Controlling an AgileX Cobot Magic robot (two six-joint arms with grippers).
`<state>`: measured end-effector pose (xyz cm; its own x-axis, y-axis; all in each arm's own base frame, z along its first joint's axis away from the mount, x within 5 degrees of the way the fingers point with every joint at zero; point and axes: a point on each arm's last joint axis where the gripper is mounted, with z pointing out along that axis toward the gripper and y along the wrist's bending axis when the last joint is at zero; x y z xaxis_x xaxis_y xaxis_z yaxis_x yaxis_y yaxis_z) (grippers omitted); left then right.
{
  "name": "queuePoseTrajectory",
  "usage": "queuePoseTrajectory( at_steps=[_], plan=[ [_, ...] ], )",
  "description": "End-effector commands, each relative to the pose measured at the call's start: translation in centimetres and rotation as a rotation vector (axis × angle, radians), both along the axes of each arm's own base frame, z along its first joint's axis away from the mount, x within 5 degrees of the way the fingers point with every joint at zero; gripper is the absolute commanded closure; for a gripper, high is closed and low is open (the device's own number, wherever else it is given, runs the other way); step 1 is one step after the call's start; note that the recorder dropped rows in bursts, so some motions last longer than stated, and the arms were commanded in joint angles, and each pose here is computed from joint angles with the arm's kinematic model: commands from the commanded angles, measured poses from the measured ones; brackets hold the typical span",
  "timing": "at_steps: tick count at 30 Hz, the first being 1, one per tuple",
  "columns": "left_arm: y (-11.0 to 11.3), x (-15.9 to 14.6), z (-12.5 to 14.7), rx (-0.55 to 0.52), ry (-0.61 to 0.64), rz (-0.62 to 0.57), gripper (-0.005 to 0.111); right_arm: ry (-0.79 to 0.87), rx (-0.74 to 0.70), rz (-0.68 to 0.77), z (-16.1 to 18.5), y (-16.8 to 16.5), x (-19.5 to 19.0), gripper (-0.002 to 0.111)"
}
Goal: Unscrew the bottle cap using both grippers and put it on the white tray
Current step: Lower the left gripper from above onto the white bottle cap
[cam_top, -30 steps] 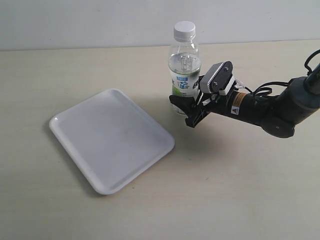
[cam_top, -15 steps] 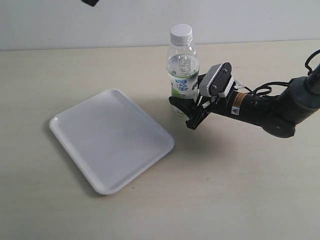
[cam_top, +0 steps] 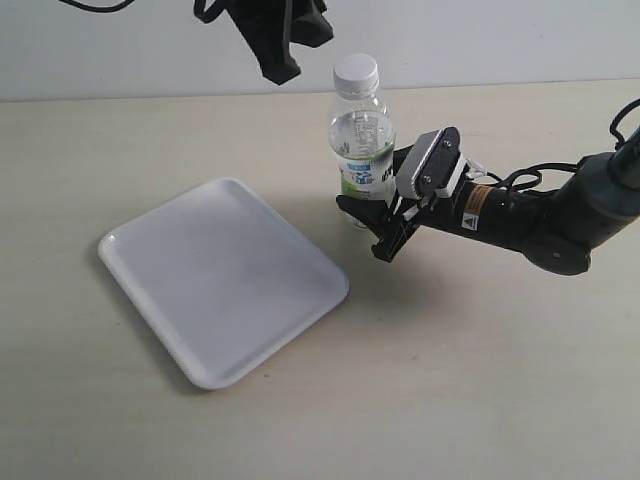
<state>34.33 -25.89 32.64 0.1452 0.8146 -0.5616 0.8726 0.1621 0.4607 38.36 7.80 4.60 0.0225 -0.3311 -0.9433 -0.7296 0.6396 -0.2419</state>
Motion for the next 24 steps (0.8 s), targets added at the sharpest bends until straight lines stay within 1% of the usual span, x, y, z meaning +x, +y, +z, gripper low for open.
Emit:
queuePoseTrajectory(
  at_steps=[1, 6, 12, 16, 24],
  plan=[
    [-0.9, -1.0, 0.2, 0.006, 0.025, -0.037, 0.054, 0.007, -0.049, 0.002, -0.2, -0.1, 0.0, 0.108],
    [-1.5, -2.1, -0.2, 0.050, 0.068, -0.082, 0.053, 0.006, -0.050, 0.002, -0.2, -0.1, 0.0, 0.108],
    [-1.6, -2.2, -0.3, 0.052, 0.078, -0.085, 0.053, 0.007, -0.064, 0.002, -0.3, -0.1, 0.0, 0.108],
    [-1.7, -1.9, -0.9, 0.075, 0.075, -0.084, 0.053, 0.001, -0.077, 0.005, -0.4, -0.1, 0.0, 0.108],
    [-2.3, -1.2, -1.3, 0.025, 0.046, -0.063, 0.053, -0.009, -0.090, 0.012, -0.4, -0.1, 0.0, 0.108]
  ],
)
